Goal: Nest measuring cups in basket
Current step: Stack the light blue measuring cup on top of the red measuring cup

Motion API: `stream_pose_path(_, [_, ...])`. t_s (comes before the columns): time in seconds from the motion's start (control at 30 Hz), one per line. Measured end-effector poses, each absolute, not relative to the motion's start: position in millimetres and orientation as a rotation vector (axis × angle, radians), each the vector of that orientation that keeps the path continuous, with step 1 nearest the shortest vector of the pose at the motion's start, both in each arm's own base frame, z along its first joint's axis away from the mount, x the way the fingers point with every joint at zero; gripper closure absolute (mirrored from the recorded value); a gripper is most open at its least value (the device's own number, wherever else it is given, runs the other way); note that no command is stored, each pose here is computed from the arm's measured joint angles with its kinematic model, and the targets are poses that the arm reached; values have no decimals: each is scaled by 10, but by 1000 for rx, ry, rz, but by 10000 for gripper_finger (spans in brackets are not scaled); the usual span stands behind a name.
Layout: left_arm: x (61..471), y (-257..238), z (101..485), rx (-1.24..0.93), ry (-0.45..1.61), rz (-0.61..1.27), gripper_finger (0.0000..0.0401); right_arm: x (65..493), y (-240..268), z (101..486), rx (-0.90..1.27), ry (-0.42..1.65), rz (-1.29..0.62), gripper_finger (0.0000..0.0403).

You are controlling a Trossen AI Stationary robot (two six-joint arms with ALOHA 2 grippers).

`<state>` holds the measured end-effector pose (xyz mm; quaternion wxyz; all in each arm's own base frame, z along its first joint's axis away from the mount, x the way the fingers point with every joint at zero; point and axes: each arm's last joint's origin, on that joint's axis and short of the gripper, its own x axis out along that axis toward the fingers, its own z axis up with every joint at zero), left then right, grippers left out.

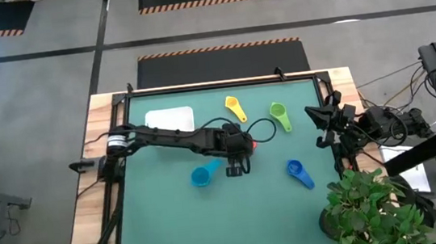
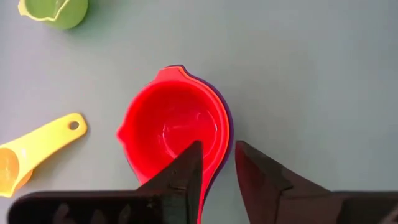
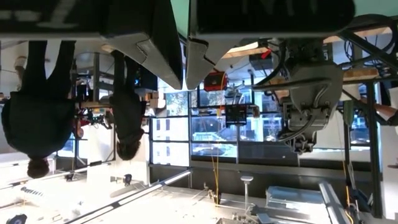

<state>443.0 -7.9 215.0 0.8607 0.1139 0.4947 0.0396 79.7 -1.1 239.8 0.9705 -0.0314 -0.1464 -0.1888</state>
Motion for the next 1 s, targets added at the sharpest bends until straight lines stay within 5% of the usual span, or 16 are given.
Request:
stream_pose_path(0.5, [4133, -343, 2673, 250, 1026, 39, 311, 798, -11, 2394, -65, -291, -381, 394])
stream_pose_path(1.0, [3779, -746, 2623, 151, 1241, 58, 311, 798, -11, 2394, -62, -293, -380, 394])
